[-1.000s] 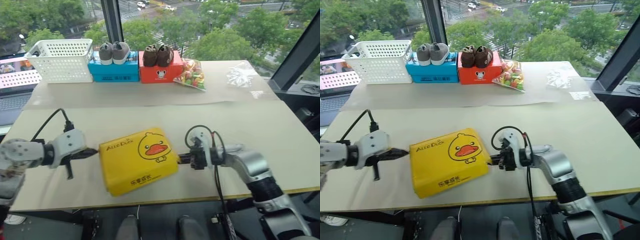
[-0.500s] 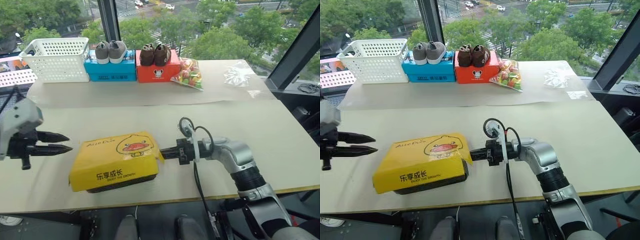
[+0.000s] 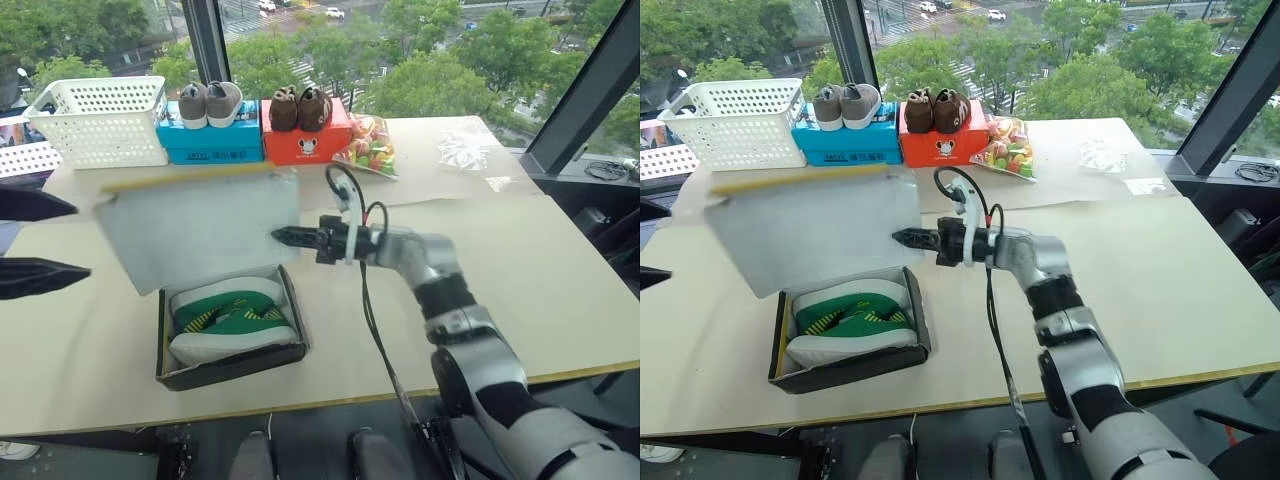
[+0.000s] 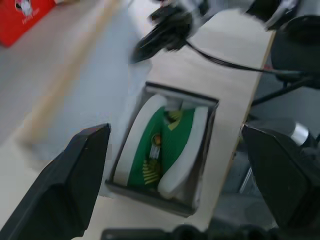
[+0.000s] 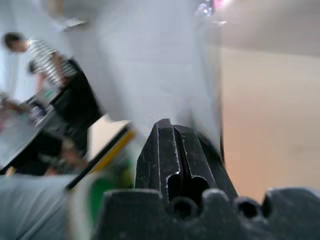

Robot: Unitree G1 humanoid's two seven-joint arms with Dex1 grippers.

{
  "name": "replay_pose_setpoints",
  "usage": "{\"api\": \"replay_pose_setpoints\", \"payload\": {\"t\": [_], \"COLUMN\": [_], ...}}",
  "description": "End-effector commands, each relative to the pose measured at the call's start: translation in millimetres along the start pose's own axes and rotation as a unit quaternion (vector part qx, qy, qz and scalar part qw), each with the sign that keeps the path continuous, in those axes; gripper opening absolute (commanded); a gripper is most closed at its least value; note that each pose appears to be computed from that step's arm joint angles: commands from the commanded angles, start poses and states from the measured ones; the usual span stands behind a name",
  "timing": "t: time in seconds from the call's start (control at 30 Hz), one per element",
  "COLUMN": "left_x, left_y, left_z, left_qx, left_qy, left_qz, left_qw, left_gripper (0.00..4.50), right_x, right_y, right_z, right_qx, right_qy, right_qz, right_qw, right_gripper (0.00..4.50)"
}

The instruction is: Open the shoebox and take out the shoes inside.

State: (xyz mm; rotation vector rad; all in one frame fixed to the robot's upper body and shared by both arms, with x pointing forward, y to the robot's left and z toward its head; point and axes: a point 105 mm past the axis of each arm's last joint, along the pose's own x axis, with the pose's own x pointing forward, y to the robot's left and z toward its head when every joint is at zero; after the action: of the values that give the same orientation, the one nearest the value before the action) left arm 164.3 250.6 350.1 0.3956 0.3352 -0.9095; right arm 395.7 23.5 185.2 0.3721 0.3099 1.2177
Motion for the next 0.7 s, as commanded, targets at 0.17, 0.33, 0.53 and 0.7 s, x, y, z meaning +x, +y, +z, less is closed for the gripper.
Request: {"api": "replay_pose_setpoints", "payload": {"t": [0.17,0.33,0.53,0.7], "left_x": [-2,0,5,16], "left_y": [-16,16,37,33], "left_z": [-7,-50,-98,-119], "left_qx": [0.004,0.014,0.011,0.001], "left_qy": [0.018,0.08,0.105,0.106], "left_qz": [0.023,0.092,0.109,0.1], "left_qw": [1.0,0.992,0.988,0.989], "left_gripper": [4.48,4.48,4.48,4.5], "right_x": [10,-18,-15,-14], "right_y": [0,56,80,60], "right_z": [3,2,-21,-33], "right_qx": [-0.079,-0.181,-0.307,-0.36], "right_qy": [0.022,0.09,0.151,0.19], "right_qz": [0.007,0.142,0.14,0.101], "right_qw": [0.997,0.969,0.929,0.908], "right_gripper": [0.0,0.0,0.0,0.28]}}
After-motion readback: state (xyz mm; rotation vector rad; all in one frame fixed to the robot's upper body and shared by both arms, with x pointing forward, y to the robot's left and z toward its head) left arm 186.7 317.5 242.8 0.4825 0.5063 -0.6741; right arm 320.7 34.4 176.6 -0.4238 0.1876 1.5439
